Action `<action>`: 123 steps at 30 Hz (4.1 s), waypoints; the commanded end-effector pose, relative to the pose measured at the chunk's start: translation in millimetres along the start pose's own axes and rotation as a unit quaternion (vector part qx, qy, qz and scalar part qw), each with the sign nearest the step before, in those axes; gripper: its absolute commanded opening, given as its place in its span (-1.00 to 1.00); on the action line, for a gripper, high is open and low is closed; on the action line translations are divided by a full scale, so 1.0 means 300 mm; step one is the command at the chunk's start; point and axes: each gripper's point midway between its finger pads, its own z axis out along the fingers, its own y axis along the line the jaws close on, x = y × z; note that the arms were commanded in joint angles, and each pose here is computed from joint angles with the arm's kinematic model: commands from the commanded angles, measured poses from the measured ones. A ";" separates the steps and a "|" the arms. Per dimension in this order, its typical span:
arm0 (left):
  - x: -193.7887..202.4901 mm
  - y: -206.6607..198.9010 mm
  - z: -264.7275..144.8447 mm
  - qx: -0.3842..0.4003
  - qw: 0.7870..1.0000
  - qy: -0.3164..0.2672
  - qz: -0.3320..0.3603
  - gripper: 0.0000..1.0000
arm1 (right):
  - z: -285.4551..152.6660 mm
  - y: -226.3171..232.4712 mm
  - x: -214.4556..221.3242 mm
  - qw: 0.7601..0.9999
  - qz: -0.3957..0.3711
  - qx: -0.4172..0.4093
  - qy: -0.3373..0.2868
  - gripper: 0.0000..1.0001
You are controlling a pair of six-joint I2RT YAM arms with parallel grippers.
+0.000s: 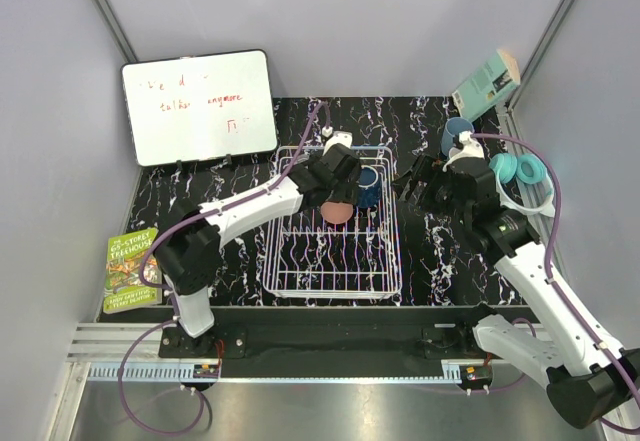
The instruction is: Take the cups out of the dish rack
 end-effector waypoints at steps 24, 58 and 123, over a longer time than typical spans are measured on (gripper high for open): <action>-0.245 0.010 -0.225 0.027 0.994 -0.110 -0.012 -1.00 | -0.005 0.017 0.008 1.000 0.004 -0.020 -0.005 0.80; -0.381 -0.173 -0.793 0.515 0.790 -0.260 -0.206 -1.00 | -0.173 0.338 -0.004 0.946 0.044 -0.319 -0.020 0.70; -0.144 0.361 -0.521 0.093 0.920 -0.184 -0.333 0.93 | 0.121 -0.013 -0.383 0.978 -0.012 0.196 -0.075 -1.00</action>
